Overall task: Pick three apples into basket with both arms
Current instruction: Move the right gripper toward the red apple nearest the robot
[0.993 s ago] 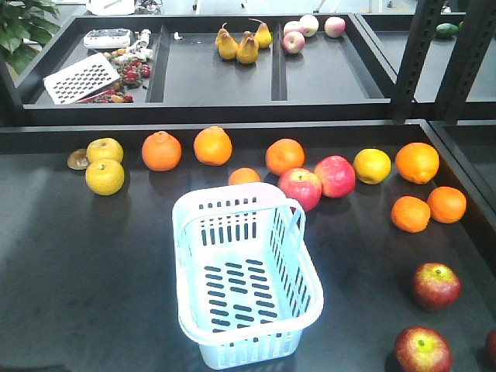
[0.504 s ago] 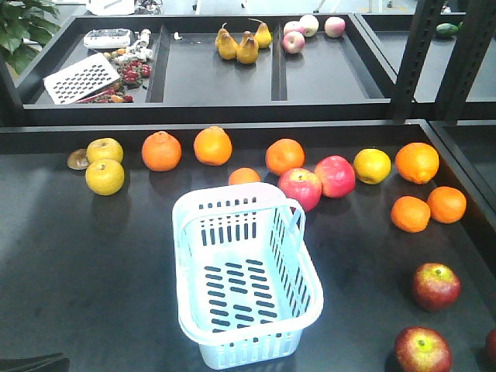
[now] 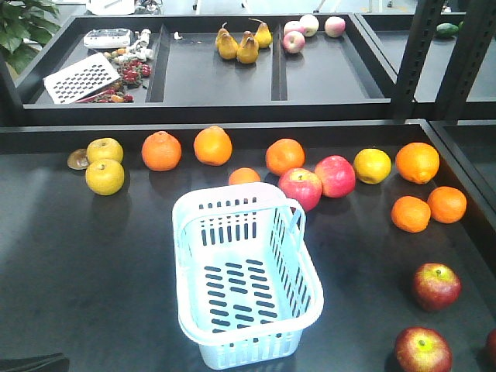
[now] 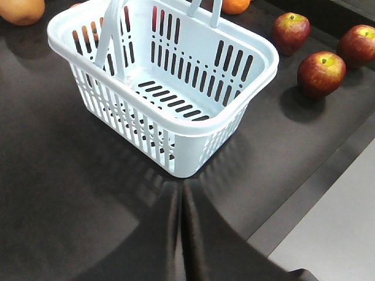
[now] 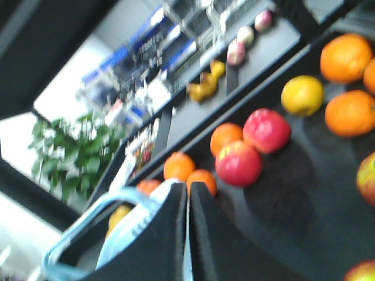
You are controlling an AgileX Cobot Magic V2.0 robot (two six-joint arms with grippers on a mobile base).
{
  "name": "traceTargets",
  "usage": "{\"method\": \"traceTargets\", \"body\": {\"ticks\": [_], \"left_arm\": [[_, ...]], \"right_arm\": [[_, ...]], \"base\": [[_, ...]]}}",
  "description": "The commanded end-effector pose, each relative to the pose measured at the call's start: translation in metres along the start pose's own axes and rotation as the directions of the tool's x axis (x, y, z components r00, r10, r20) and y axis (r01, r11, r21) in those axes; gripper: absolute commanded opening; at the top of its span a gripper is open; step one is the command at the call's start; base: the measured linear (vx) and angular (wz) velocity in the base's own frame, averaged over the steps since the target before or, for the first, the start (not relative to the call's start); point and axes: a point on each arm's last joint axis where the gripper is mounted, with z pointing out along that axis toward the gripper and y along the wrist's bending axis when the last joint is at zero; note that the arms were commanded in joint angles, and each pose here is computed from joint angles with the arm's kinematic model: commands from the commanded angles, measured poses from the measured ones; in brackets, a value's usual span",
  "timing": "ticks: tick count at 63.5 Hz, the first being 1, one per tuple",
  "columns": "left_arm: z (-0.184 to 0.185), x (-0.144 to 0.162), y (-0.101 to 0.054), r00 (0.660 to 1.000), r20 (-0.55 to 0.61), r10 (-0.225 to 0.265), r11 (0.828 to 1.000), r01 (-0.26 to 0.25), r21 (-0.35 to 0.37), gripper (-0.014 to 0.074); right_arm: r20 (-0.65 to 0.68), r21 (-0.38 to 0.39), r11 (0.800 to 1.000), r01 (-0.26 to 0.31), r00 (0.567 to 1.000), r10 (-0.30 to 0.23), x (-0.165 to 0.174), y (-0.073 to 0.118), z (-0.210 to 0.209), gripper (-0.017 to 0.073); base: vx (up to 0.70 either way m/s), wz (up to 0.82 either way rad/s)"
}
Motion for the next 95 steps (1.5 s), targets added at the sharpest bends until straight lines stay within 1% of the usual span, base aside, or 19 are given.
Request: {"method": "traceTargets", "body": {"ticks": [1, 4, 12, 16, 22, 28, 32, 38, 43, 48, 57, 64, 68, 70, 72, 76, 79, 86, 95], "left_arm": [[-0.003, -0.012, 0.0, 0.997, 0.074, -0.027, 1.0, 0.027, -0.008, -0.0007], [-0.003, -0.013, 0.0, 0.997, 0.075, -0.027, 1.0, 0.027, -0.009, -0.0007], [-0.003, -0.013, 0.0, 0.997, 0.077, -0.027, 1.0, 0.028, -0.01, -0.0007], [-0.003, -0.013, 0.0, 0.997, 0.077, -0.027, 1.0, 0.028, -0.01, -0.0007], [-0.003, -0.013, 0.0, 0.997, 0.077, -0.027, 1.0, 0.028, -0.01, -0.0007], [-0.003, -0.013, 0.0, 0.997, 0.077, -0.027, 1.0, 0.028, -0.01, -0.0007], [-0.003, -0.013, 0.0, 0.997, 0.077, -0.027, 1.0, 0.028, -0.01, -0.0007], [-0.003, -0.013, 0.0, 0.997, 0.077, -0.027, 1.0, 0.028, -0.01, -0.0007], [-0.003, -0.013, 0.0, 0.997, 0.077, -0.027, 1.0, 0.028, -0.01, -0.0007], [-0.003, -0.013, 0.0, 0.997, 0.078, -0.027, 1.0, 0.028, -0.011, -0.0007], [-0.003, -0.013, 0.001, 0.996, 0.08, -0.027, 1.0, 0.028, -0.012, -0.0008], [-0.003, -0.013, 0.001, 0.996, 0.08, -0.027, 1.0, 0.028, -0.012, -0.0008], [-0.003, -0.013, 0.001, 0.996, 0.08, -0.027, 1.0, 0.028, -0.012, -0.0008], [-0.003, -0.013, 0.001, 0.996, 0.08, -0.027, 1.0, 0.028, -0.012, -0.0008], [-0.003, -0.013, 0.001, 0.996, 0.08, -0.027, 1.0, 0.028, -0.012, -0.0008], [-0.003, -0.013, 0.001, 0.996, 0.08, -0.027, 1.0, 0.028, -0.012, -0.0008], [-0.003, -0.013, 0.001, 0.996, 0.08, -0.027, 1.0, 0.028, -0.012, -0.0008], [-0.003, -0.013, 0.001, 0.996, 0.08, -0.027, 1.0, 0.028, -0.012, -0.0008], [-0.003, -0.013, 0.001, 0.996, 0.08, -0.027, 1.0, 0.028, -0.012, -0.0008]], "right_arm": [[0.098, -0.068, 0.99, 0.122, 0.989, -0.115, -0.031, 0.029, -0.011, -0.0004], [0.085, -0.074, 0.978, 0.196, 0.978, -0.19, -0.043, 0.042, -0.014, -0.0004], [0.0, -0.063, 0.954, 0.294, 0.956, -0.294, -0.066, 0.066, -0.008, -0.0004], [0.0, -0.059, 0.949, 0.309, 0.951, -0.309, -0.075, 0.073, -0.003, -0.0004], [0.013, -0.051, 0.95, 0.308, 0.952, -0.307, -0.086, 0.08, 0.003, -0.0004], [-0.096, -0.042, 0.94, 0.338, 0.935, -0.34, -0.09, 0.086, 0.014, -0.0004], [-0.228, -0.032, 0.926, 0.375, 0.9, -0.372, -0.089, 0.087, 0.022, -0.0001], [-0.389, -0.002, 0.885, 0.465, 0.815, -0.429, -0.094, 0.087, 0.038, 0.002], [-0.482, 0.012, 0.856, 0.516, 0.753, -0.448, -0.101, 0.089, 0.05, 0.0074], [-0.581, 0.022, 0.836, 0.549, 0.688, -0.436, -0.104, 0.087, 0.065, 0.0171], [-0.719, 0.038, 0.796, 0.604, 0.57, -0.398, -0.099, 0.073, 0.093, 0.0459], [-0.788, 0.04, 0.784, 0.62, 0.502, -0.356, -0.09, 0.06, 0.111, 0.0646], [-0.802, 0.024, 0.776, 0.631, 0.476, -0.362, -0.086, 0.055, 0.12, 0.0714], [-0.806, 0.012, 0.769, 0.639, 0.462, -0.37, -0.085, 0.054, 0.123, 0.073], [-0.813, 0.011, 0.772, 0.636, 0.455, -0.364, -0.083, 0.052, 0.125, 0.0729], [-0.82, 0.021, 0.795, 0.606, 0.466, -0.333, -0.08, 0.052, 0.129, 0.0726], [-0.827, 0.017, 0.804, 0.594, 0.461, -0.323, -0.078, 0.051, 0.131, 0.072], [-0.848, 0.007, 0.801, 0.599, 0.428, -0.312, -0.073, 0.046, 0.138, 0.0701], [-0.886, 0.004, 0.801, 0.598, 0.374, -0.275, -0.063, 0.035, 0.15, 0.0668]], "base": [[0.0, 0.0], [0.0, 0.0], [0.0, 0.0], [0.0, 0.0], [0.0, 0.0], [0.0, 0.0], [0.0, 0.0], [0.0, 0.0], [0.0, 0.0], [0.0, 0.0], [0.0, 0.0], [0.0, 0.0], [0.0, 0.0], [0.0, 0.0], [0.0, 0.0], [0.0, 0.0], [0.0, 0.0], [0.0, 0.0], [0.0, 0.0]]}}
